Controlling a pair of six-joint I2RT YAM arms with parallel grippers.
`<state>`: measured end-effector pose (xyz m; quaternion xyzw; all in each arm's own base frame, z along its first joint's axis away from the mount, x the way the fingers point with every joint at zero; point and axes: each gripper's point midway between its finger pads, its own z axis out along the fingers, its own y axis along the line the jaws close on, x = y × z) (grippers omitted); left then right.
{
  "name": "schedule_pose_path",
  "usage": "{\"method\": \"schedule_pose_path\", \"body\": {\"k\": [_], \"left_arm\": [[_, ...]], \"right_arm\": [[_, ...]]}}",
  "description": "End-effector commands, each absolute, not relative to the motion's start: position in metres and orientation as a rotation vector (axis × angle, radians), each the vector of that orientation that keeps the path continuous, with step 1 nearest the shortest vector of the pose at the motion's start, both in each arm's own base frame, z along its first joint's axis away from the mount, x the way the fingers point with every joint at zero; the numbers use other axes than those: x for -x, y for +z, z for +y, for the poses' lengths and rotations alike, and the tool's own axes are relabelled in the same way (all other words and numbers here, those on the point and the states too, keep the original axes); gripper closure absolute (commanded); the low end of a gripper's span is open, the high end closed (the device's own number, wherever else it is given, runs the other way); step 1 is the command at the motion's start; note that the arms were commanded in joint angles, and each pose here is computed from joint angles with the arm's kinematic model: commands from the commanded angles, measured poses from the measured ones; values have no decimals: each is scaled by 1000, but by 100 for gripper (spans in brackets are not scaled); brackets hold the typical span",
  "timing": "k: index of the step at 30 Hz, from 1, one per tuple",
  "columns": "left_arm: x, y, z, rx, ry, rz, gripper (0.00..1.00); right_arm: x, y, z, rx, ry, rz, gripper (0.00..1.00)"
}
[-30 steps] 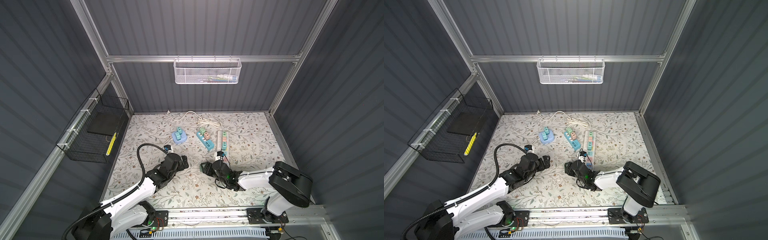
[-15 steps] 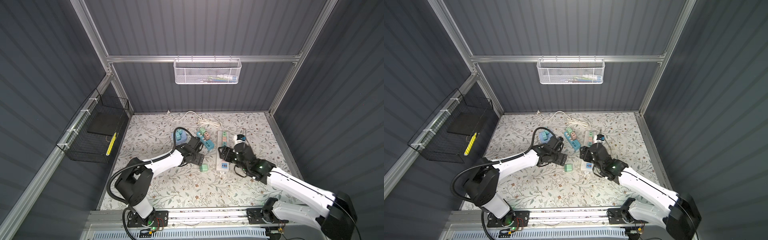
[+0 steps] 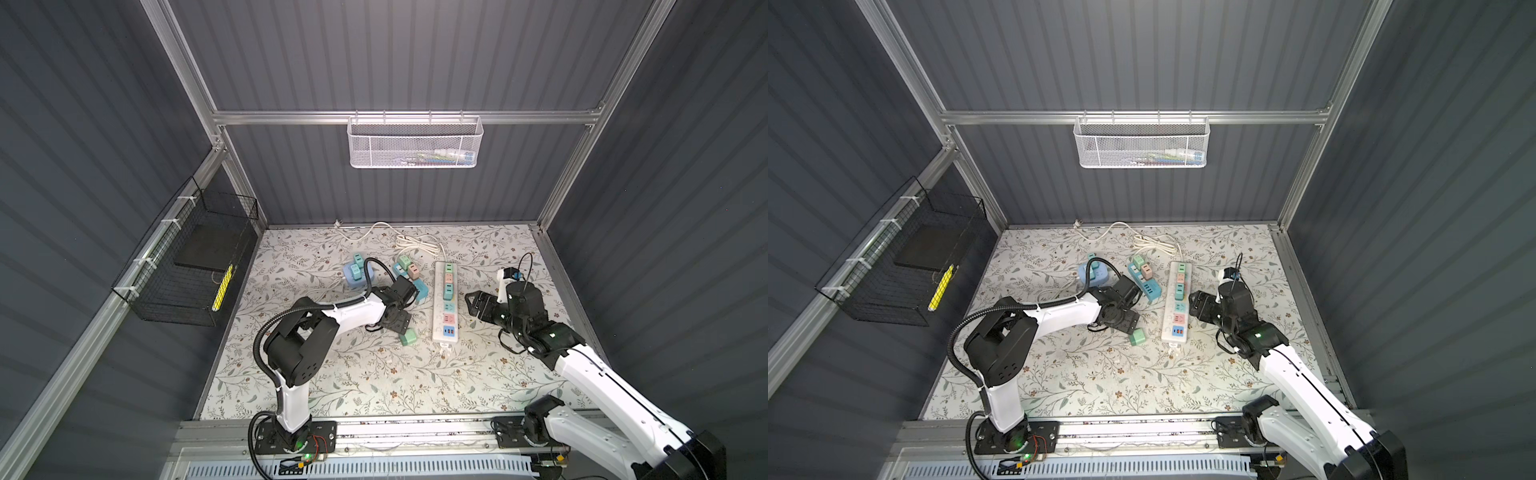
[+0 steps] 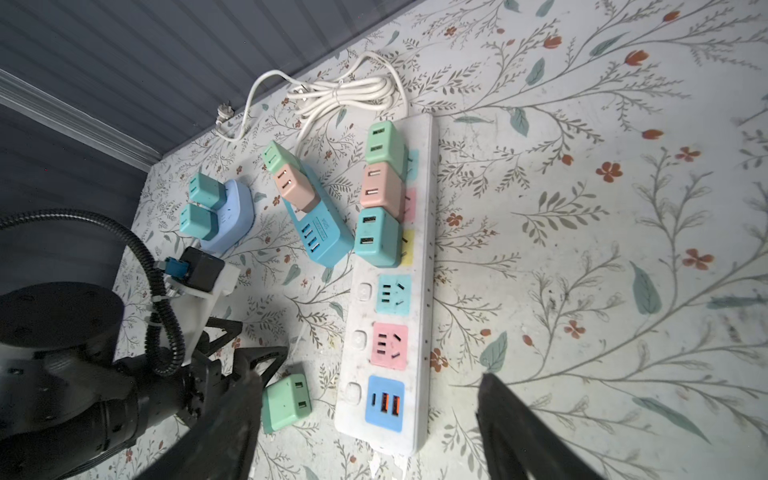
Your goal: Insert the plug
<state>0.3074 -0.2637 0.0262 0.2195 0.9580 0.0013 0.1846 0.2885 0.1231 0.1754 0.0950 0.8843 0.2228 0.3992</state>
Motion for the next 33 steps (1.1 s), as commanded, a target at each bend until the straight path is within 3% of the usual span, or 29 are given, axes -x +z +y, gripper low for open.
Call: {"method": "schedule_pose_path", "body": {"k": [1, 6, 11, 17, 20, 22, 25, 33], "left_arm": [[-286, 19, -250, -653, 95, 2753, 15], [-265, 25, -253, -673, 47, 2768, 14], [-273, 63, -236, -670, 159, 2693, 10], [-246, 87, -277, -740, -101, 2770, 13], [-218, 85, -298, -811, -269, 2841, 18], [-212, 81, -297, -848, -258, 2875, 22], [-214, 72, -303, -891, -239, 2899, 26], [-218, 46, -316, -932, -244, 2923, 26]], "right_arm": [[-287, 171, 123, -210, 572, 2237, 19], [-289, 174, 124, -202, 583, 2222, 19], [-293, 173, 123, -192, 562, 2222, 19], [-296, 161, 123, -184, 519, 2297, 20], [-294, 167, 120, -250, 588, 2198, 33], [-293, 177, 122, -254, 652, 2111, 44], [-295, 170, 119, -250, 604, 2160, 54], [-290, 162, 119, -224, 592, 2197, 55]]}}
